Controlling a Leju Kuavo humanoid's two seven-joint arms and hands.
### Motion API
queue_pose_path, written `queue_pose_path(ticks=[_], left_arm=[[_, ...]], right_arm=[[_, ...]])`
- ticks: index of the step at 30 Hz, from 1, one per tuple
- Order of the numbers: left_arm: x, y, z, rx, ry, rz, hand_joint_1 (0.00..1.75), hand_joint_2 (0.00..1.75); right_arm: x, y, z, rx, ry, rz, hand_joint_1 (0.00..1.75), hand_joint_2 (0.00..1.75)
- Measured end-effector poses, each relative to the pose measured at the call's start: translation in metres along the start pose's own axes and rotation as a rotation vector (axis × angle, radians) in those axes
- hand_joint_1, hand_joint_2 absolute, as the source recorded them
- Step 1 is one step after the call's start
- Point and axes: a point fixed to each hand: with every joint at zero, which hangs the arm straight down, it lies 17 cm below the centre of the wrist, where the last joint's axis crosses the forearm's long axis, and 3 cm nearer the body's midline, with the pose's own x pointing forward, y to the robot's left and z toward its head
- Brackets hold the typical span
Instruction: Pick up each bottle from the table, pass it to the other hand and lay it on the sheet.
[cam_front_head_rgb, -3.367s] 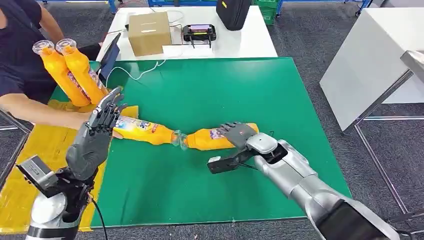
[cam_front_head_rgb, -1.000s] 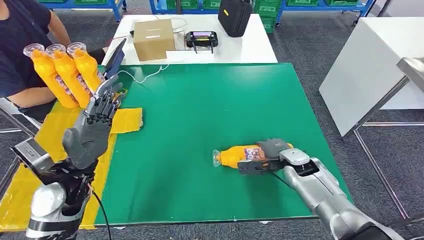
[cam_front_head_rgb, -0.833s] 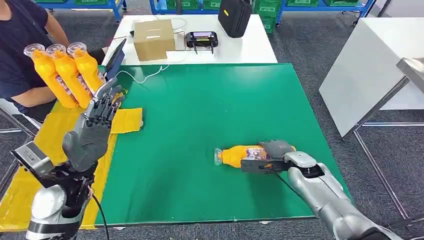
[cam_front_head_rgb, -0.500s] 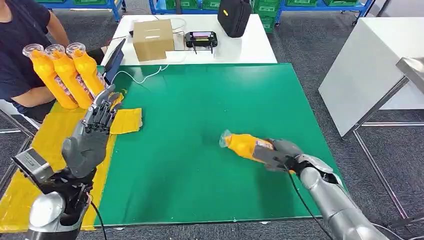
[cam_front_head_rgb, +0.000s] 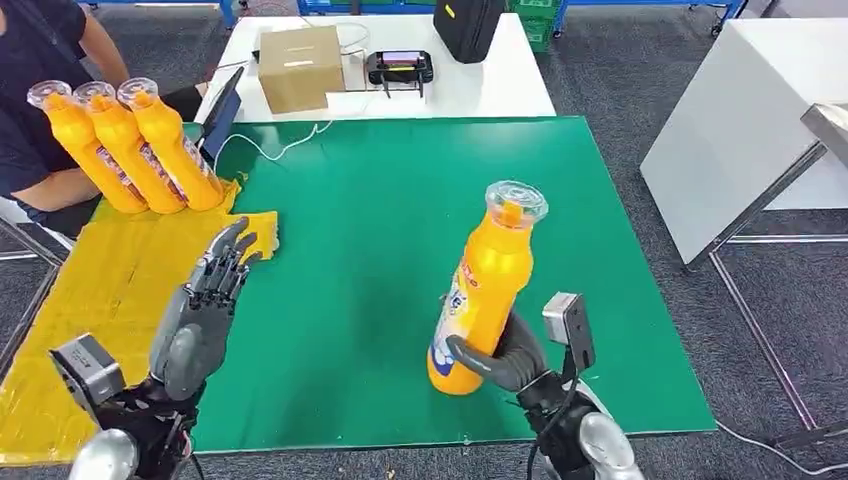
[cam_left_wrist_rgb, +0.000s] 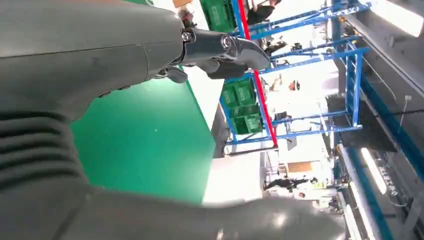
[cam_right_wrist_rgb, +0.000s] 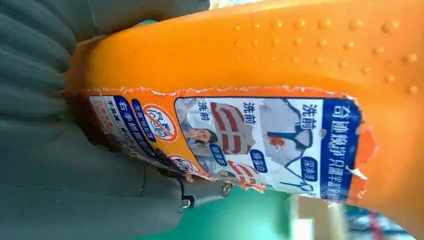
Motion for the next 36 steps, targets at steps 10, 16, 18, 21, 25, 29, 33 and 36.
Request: queue_pose_path(ticks=[10,16,18,21,25,29,33,36], left_arm=[[0.017,-0.036,-0.005,-0.059,-0.050,0.087,0.00,1.75],[0.020,-0.048,-0.005,-0.092,-0.055,0.109,0.00,1.75],[0.020,-0.049,-0.005,-0.094,-0.056,0.110,0.00,1.75],[0.022,-0.054,-0.004,-0.117,-0.057,0.129,0.00,1.75],[0.024,-0.069,-0.004,-0.178,-0.057,0.132,0.00,1.75],[0.023,-0.082,-0.002,-0.225,-0.052,0.119,0.00,1.75],[0.023,-0.086,-0.001,-0.240,-0.050,0.119,0.00,1.75],[0.023,-0.088,0.000,-0.246,-0.051,0.119,0.00,1.75]], right_arm=[[0.013,0.075,-0.008,0.223,-0.037,0.057,1.75,1.75],[0.009,0.095,-0.007,0.293,-0.024,0.076,1.75,1.75],[0.009,0.097,-0.007,0.301,-0.022,0.080,1.75,1.75],[0.008,0.105,-0.006,0.339,-0.017,0.091,1.75,1.75],[0.008,0.122,-0.005,0.413,-0.008,0.103,1.75,1.75],[0.008,0.137,-0.005,0.472,0.002,0.110,1.75,1.75],[0.008,0.142,-0.004,0.494,0.005,0.119,1.75,1.75],[0.007,0.145,-0.004,0.504,0.008,0.121,1.75,1.75]])
